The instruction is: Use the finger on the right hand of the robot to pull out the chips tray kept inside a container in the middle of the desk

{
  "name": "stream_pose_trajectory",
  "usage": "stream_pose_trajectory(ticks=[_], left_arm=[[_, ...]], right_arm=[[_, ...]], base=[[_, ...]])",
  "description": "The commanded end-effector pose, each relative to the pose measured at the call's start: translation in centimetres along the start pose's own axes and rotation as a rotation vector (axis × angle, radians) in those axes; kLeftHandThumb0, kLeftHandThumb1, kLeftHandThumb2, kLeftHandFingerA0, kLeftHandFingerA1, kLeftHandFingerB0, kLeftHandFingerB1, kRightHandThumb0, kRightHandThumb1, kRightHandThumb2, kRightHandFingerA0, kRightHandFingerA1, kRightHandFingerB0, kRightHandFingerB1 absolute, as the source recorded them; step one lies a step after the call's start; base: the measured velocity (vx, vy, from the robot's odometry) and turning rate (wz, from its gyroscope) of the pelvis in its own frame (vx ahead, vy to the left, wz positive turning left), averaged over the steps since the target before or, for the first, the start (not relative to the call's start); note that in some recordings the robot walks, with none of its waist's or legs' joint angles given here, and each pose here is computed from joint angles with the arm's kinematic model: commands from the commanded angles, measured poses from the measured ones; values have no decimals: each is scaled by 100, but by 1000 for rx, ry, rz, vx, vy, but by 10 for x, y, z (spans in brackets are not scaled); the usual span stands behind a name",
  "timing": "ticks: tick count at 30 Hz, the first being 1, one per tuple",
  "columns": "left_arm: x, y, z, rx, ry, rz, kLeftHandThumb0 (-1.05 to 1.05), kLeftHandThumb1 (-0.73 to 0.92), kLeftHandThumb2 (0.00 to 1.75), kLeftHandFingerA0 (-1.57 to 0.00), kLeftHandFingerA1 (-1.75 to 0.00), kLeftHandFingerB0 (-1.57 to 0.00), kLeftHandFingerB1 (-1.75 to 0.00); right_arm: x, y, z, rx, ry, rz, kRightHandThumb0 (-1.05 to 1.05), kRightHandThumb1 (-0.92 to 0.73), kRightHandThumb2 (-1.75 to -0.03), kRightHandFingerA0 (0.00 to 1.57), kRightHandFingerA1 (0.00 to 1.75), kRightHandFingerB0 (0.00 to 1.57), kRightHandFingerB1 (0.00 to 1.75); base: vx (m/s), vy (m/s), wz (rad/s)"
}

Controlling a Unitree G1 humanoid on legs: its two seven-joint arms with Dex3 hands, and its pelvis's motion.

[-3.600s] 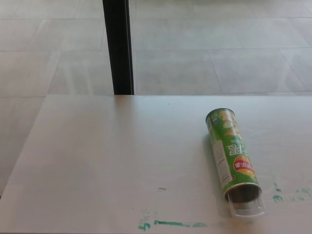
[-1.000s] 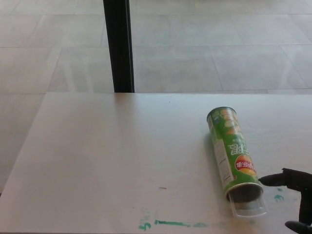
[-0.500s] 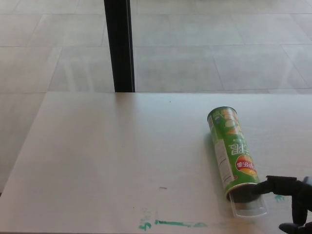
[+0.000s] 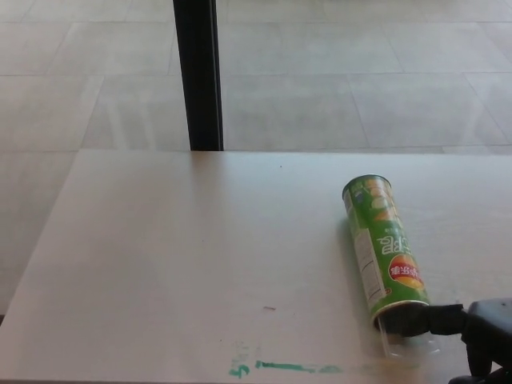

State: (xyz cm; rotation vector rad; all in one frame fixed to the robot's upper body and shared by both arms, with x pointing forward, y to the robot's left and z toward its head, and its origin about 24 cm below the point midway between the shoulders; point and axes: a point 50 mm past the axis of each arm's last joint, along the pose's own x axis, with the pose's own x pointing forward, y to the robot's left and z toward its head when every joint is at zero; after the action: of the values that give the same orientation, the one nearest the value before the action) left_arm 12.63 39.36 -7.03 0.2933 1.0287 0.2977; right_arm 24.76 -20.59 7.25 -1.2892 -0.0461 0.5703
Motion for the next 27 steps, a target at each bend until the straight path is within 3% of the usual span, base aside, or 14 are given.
stream_pose_trajectory(ticks=[1, 8, 11, 15, 16, 18, 19, 22, 26, 27], left_arm=[[-2, 7, 2, 19, 5, 16, -48, 72, 62, -59, -63, -53, -53], [-1, 6, 0, 23, 10, 19, -48, 73, 62, -60, -64, -56, -55], [-1, 7, 1, 20, 5, 22, -49, 72, 61, -62, -66, -61, -60], [-3, 8, 0, 14, -3, 12, -49, 72, 61, -58, -63, -56, -54], [-3, 8, -1, 13, 2, 19, -49, 72, 61, -59, -63, -57, -56], [-2, 8, -2, 11, 14, 26, -47, 72, 61, -60, -64, -57, -55], [-3, 8, -2, 13, 13, 25, -48, 73, 62, -60, -66, -55, -55], [-3, 9, -3, 15, 10, 24, -49, 73, 61, -61, -65, -59, -58], [-3, 10, -3, 6, 10, 29, -50, 71, 61, -61, -65, -62, -64], [-3, 9, -3, -2, 13, 26, -49, 72, 62, -59, -65, -54, -57]], right_arm=[[4, 11, -2, -82, 39, 21, -16, -53, -55, 94, 100, 45, 45], [5, 32, -5, -90, 77, 77, -16, -53, -55, 97, 95, 46, 45], [7, 32, -5, -86, 76, 77, -17, -54, -56, 96, 101, 46, 46], [-2, 34, 2, -90, 40, 91, -17, -55, -56, 95, 106, 46, 45], [-6, 35, 3, -95, 23, 90, -18, -55, -54, 96, 114, 47, 45], [-9, 35, 3, -96, 23, 101, -16, -55, -56, 95, 113, 46, 45], [-12, 35, 4, -96, 15, 105, -17, -55, -56, 95, 103, 45, 45], [-17, 34, 5, -93, 7, 110, -17, -55, -56, 93, 115, 46, 45], [-24, 31, 8, -104, -9, 111, -17, -55, -56, 92, 116, 45, 46], [-26, 31, 9, -101, -17, 104, -16, -54, -56, 92, 116, 46, 46]], base=[[0, 0, 0], [0, 0, 0], [0, 0, 0], [0, 0, 0], [0, 0, 0], [0, 0, 0], [0, 0, 0], [0, 0, 0], [0, 0, 0], [0, 0, 0]])
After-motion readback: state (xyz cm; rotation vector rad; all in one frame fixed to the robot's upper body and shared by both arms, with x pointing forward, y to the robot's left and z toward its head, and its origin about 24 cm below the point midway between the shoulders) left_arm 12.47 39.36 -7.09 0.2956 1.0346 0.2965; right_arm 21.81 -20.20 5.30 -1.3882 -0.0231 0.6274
